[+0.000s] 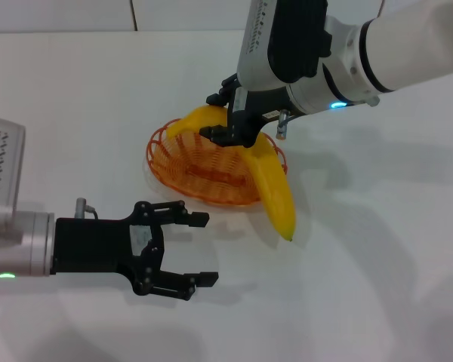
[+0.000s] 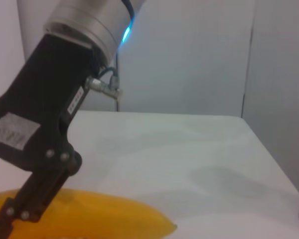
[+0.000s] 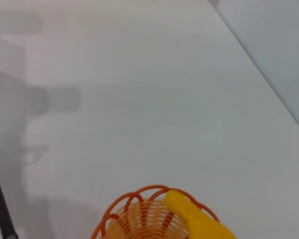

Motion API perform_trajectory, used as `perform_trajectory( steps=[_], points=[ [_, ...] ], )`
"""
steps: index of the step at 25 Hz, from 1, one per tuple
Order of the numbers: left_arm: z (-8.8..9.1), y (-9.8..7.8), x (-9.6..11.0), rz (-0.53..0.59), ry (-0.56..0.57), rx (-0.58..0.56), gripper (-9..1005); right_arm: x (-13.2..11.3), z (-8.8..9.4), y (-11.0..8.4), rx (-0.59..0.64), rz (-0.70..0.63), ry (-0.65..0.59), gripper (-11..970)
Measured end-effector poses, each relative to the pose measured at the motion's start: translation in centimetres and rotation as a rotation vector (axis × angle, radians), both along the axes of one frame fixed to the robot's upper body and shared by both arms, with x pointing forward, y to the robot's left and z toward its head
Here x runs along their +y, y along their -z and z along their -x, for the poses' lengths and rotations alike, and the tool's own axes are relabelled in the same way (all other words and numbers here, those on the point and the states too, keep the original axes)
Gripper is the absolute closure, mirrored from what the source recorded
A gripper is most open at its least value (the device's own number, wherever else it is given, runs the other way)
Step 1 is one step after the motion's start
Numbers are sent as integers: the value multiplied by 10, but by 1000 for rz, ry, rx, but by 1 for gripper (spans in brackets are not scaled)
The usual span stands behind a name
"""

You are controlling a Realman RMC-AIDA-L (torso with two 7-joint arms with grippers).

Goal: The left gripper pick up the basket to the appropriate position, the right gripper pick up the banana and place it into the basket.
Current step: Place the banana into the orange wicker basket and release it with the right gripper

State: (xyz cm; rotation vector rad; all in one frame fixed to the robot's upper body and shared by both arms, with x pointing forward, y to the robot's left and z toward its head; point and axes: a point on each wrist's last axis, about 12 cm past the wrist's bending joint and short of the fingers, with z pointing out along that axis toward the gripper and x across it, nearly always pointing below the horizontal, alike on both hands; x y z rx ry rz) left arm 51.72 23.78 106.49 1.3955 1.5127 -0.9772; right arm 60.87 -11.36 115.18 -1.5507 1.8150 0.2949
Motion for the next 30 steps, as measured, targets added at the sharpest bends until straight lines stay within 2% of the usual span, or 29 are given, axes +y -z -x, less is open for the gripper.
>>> perform_trajectory(
  steps=[7, 14, 30],
  points=[
    [5, 2, 2, 29, -6, -57, 115, 0, 0, 0, 0, 0, 0, 411],
    [6, 2, -2, 38, 12, -62, 115, 2, -1, 0, -2, 7, -6, 407],
    [2, -1, -4, 39, 21, -67, 116, 31, -4, 4, -65, 57, -72, 396]
  ],
)
